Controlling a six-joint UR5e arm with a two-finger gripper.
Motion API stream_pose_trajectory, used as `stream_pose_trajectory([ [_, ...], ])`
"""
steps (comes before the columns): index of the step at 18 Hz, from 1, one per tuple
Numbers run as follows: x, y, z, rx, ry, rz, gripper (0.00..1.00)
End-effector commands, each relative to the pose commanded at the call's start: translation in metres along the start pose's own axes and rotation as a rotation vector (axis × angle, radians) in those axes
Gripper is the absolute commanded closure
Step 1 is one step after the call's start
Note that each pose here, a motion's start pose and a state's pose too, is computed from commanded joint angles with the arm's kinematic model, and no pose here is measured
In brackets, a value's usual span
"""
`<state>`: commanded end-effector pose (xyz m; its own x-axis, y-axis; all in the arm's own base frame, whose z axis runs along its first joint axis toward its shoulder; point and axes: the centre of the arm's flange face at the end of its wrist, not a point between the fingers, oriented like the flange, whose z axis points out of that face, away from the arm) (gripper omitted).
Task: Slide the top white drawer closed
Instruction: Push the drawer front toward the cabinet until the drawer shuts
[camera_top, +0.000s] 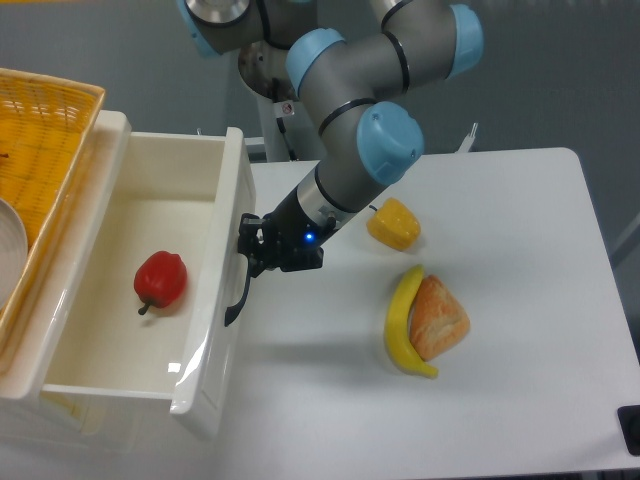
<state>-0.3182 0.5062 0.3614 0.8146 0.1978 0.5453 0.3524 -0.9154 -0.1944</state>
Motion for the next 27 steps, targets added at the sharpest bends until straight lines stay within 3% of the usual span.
stream_pose_trajectory([
  [27, 0.043, -0.009, 0.031, -0.048, 0.014, 0.04, 0.85],
])
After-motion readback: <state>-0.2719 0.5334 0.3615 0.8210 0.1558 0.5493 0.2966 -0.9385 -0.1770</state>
